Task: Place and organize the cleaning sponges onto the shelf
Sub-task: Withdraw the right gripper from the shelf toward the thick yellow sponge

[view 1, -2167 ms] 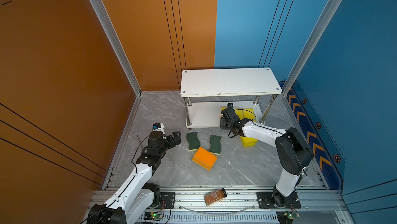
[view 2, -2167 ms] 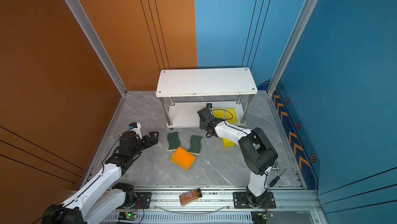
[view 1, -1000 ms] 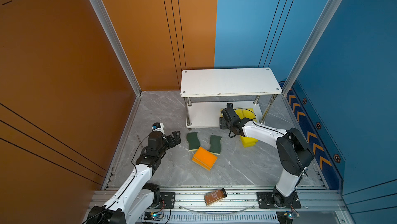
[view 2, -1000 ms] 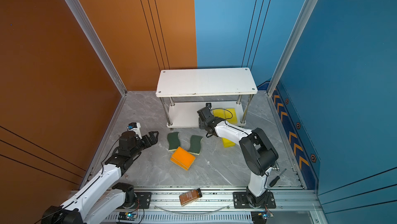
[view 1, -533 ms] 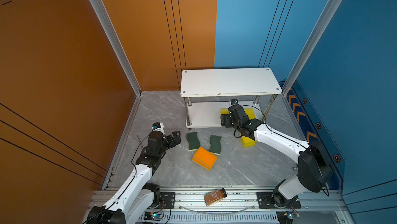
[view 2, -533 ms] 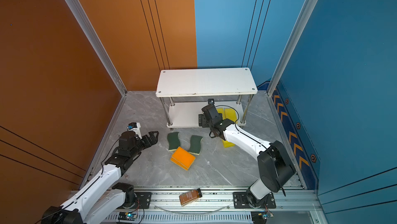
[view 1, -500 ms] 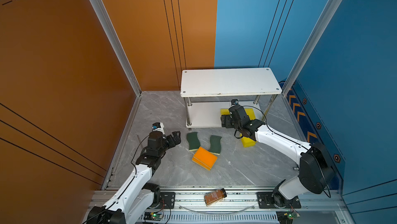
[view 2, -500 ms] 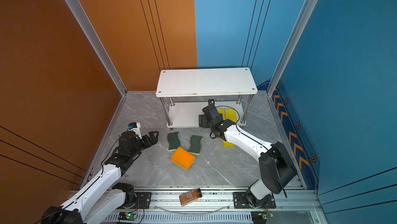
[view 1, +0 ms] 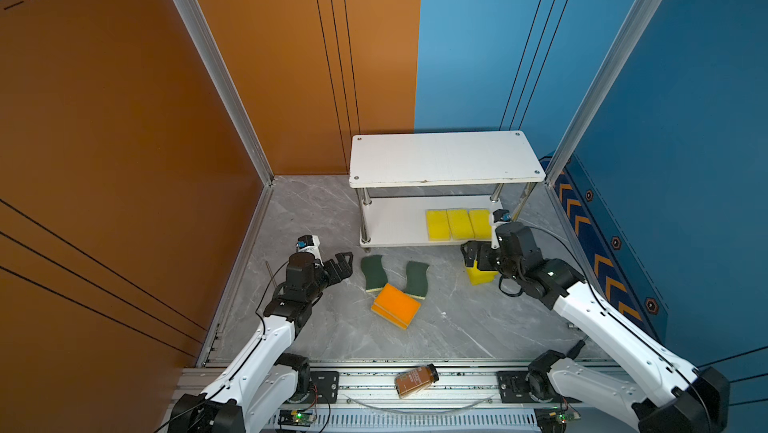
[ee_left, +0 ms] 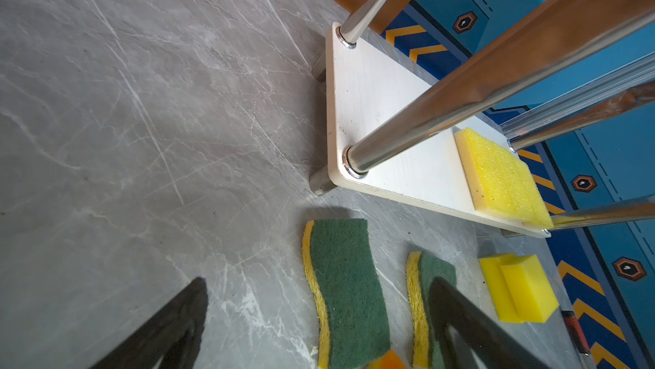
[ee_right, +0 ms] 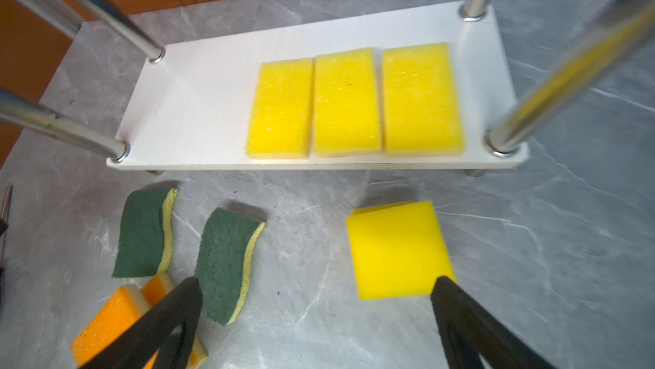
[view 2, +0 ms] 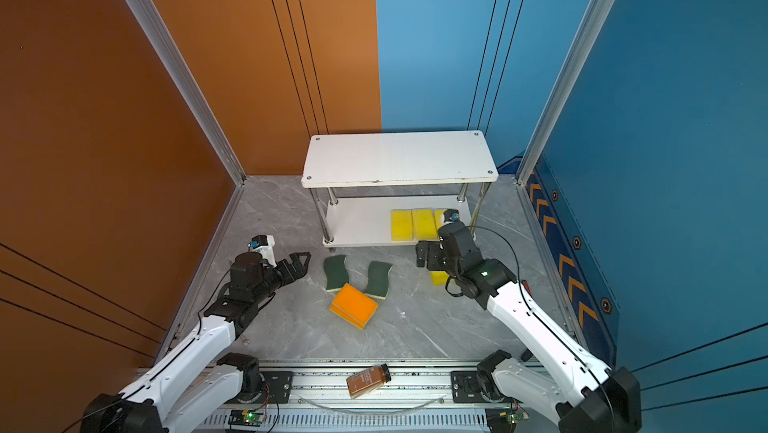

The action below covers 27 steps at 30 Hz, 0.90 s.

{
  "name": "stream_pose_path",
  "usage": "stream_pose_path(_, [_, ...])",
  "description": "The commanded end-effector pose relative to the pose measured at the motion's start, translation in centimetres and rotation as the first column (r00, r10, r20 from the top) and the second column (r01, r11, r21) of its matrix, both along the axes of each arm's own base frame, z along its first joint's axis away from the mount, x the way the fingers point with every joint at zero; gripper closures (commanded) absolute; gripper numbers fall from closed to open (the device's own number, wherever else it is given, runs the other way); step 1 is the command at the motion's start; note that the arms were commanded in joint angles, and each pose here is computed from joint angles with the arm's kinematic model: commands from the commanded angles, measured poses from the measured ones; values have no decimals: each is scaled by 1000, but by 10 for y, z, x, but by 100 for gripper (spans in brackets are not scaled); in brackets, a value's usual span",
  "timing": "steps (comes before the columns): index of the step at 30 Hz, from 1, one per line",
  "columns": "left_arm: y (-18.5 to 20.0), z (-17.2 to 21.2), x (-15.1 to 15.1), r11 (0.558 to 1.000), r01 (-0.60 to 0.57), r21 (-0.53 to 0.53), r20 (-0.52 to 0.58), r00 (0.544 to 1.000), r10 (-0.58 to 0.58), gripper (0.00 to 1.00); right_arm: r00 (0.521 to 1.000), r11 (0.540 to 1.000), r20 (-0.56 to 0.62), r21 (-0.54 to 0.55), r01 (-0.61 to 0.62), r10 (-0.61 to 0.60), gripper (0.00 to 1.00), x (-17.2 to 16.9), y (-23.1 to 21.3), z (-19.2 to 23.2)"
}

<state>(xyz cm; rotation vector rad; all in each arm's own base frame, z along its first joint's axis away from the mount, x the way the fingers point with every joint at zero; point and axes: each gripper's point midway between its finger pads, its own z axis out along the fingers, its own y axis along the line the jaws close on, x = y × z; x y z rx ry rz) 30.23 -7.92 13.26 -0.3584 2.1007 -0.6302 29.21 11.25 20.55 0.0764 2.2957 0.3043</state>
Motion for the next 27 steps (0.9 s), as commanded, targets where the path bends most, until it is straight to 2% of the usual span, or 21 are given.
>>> stream_pose_path(1, [-4, 5, 1, 999, 15, -32, 12, 1000, -15, 2, 985, 996, -158, 46, 82, -74, 0, -23, -30, -33])
stream_pose_path(5, [-6, 5, 0, 999, 22, -44, 12, 1000, -21, 2, 963, 977, -213, 96, 188, -164, 0, -29, -55, -47])
stream_pose_path(11, [-7, 4, -3, 998, 23, -52, 8, 1000, -23, 2, 962, 974, -236, 145, 172, -135, 0, -27, -50, -58])
stream_pose_path(27, [-4, 4, -1, 999, 1, -51, 0, 1000, -1, 2, 938, 968, -291, 109, 227, -187, 0, 1, -51, -93])
